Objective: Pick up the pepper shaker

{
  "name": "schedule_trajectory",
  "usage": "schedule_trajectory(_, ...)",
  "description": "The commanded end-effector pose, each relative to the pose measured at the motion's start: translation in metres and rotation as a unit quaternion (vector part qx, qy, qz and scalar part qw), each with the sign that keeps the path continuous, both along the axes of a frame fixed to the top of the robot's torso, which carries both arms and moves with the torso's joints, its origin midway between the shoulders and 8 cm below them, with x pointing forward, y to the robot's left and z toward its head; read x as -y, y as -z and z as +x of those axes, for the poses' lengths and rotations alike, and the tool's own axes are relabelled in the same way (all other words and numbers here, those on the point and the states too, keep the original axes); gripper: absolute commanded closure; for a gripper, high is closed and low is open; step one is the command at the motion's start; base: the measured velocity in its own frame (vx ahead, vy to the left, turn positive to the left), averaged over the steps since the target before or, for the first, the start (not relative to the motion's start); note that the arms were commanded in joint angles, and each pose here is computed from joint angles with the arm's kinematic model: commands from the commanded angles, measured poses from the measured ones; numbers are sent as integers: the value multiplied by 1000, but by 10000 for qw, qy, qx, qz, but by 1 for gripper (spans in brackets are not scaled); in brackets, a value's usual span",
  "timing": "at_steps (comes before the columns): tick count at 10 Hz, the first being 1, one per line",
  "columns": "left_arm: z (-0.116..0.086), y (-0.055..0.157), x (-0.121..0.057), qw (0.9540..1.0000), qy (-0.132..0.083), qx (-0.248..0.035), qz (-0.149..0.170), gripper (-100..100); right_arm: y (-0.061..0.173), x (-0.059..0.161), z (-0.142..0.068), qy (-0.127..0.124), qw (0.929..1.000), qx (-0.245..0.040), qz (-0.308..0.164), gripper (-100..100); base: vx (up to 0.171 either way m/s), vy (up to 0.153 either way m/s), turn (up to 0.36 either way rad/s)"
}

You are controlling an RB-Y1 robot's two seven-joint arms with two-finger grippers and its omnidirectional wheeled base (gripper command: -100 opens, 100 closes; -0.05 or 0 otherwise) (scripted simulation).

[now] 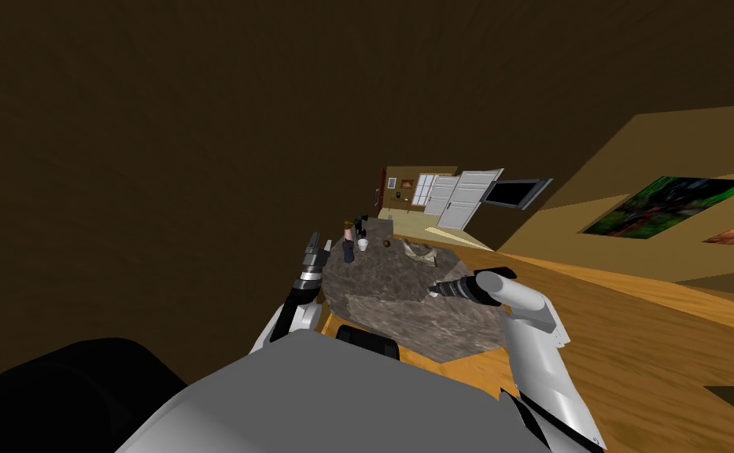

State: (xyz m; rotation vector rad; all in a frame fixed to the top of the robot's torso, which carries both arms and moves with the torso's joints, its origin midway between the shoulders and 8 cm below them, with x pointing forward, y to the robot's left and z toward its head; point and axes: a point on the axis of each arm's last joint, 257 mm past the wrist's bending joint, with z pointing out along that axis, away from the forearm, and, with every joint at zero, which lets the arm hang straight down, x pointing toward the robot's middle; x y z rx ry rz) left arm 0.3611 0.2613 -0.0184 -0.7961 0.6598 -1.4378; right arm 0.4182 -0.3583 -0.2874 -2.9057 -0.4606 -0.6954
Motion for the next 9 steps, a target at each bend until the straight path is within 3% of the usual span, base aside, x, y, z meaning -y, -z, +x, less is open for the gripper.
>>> schedule_trajectory(1, 0, 0, 0, 10000, 0, 0, 0, 0, 7, 1, 4, -3, 10000, 34, -12, -100, 7, 23, -4)
schedule_trajectory(3, 0, 0, 0, 10000, 0, 0, 0, 0, 9, 0, 3, -1, 10000, 29, -10, -100, -1, 22, -3)
schedule_trajectory(4, 0, 0, 0, 10000, 0, 0, 0, 0, 10, 0, 4, -3, 10000, 41, -14, 100, 0, 0, 0)
schedule_trajectory(8, 0, 0, 0, 10000, 0, 0, 0, 0, 10, 0, 4, -4, 10000, 41, -13, 100, 0, 0, 0)
schedule_trajectory(9, 0, 0, 0, 10000, 0, 0, 0, 0, 10, 0, 4, -4, 10000, 41, -13, 0, 0, 0, 0)
